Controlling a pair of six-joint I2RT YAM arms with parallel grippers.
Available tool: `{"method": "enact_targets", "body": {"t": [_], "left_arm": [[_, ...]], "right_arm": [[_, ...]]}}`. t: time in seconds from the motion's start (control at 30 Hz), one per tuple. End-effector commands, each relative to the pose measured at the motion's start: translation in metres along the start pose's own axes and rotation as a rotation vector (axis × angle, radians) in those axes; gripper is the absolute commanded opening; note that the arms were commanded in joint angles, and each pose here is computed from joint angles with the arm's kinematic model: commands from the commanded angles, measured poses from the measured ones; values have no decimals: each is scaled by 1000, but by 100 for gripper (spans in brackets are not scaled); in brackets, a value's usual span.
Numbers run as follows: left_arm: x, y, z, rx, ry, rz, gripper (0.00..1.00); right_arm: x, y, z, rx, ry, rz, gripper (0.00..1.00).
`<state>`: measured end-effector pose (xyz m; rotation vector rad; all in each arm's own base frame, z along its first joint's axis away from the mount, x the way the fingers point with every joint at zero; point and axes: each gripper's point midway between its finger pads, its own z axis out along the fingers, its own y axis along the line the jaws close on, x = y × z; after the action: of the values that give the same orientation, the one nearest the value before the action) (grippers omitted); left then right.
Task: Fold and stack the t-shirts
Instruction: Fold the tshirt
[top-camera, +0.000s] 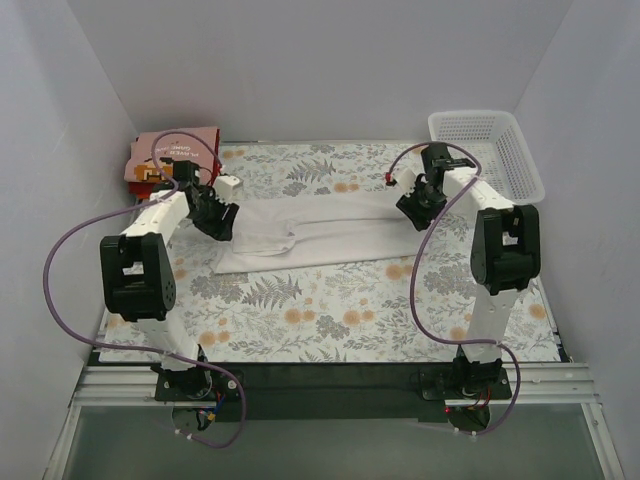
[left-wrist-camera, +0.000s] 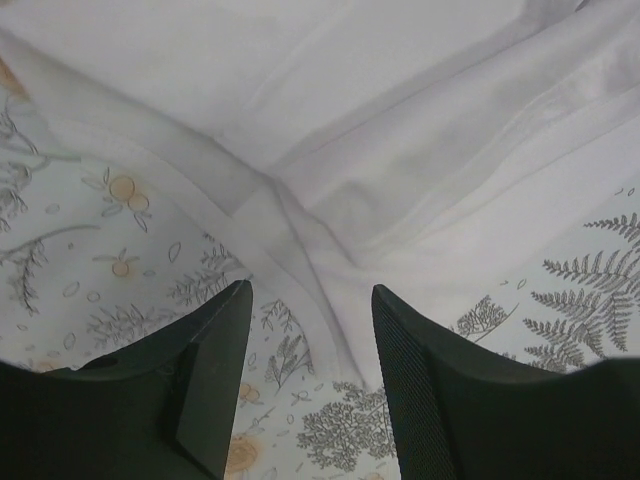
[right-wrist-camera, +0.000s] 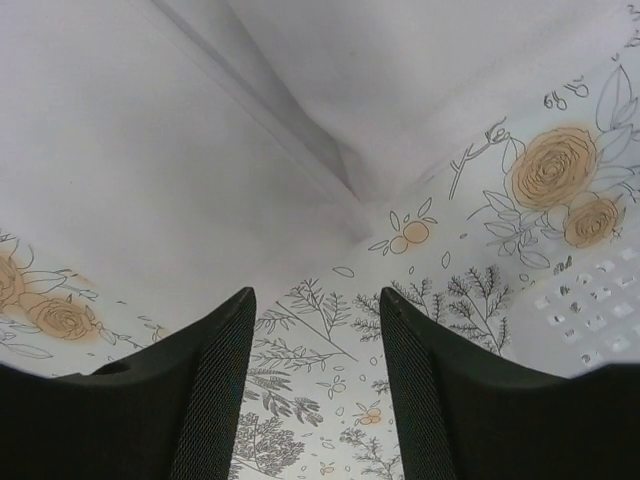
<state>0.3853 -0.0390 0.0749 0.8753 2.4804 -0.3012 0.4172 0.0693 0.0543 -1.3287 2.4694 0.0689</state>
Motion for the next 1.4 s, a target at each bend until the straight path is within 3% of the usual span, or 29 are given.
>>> {"method": "enact_targets", "body": {"t": [0.0,0.23,0.43,0.53,0.63,0.67,0.8,0.9,1.07,1.1,1.13,1.17,1.27,1.37], "left_arm": [[17,-11,-25,40,-26,-118,50],[61,-44,-18,85,36,-213,53],[77,-39,-1,39,59,-262,54],[90,-38,8,27,97,-282,49],[99,-42,13,35,124,-295,30],[101,-42,13,32,128,-295,20],[112,-47,9,19,156,-295,0],[118,-55,2,20,160,-289,0],[130,-67,-11,20,180,-274,0],[129,-66,-15,10,175,-265,0],[131,-69,-18,13,184,-266,1],[123,-65,-22,3,168,-264,7],[91,-62,-44,-1,56,-256,35],[58,-68,-62,32,-61,-242,44]], "right_arm": [[-11,13,-41,-20,-92,79,58],[25,53,-24,-110,-16,182,56],[32,49,-1,-116,15,238,56],[35,50,10,-129,30,258,53],[40,54,16,-143,51,263,39],[43,56,17,-144,56,262,29],[57,65,16,-150,86,249,11],[69,77,12,-159,106,240,1],[86,94,-1,-160,123,225,2],[92,97,-3,-154,142,225,24],[93,97,-8,-144,140,224,35],[91,96,-12,-136,134,224,49],[63,92,-38,-139,32,251,51],[12,90,-72,-187,-165,252,50]]}}
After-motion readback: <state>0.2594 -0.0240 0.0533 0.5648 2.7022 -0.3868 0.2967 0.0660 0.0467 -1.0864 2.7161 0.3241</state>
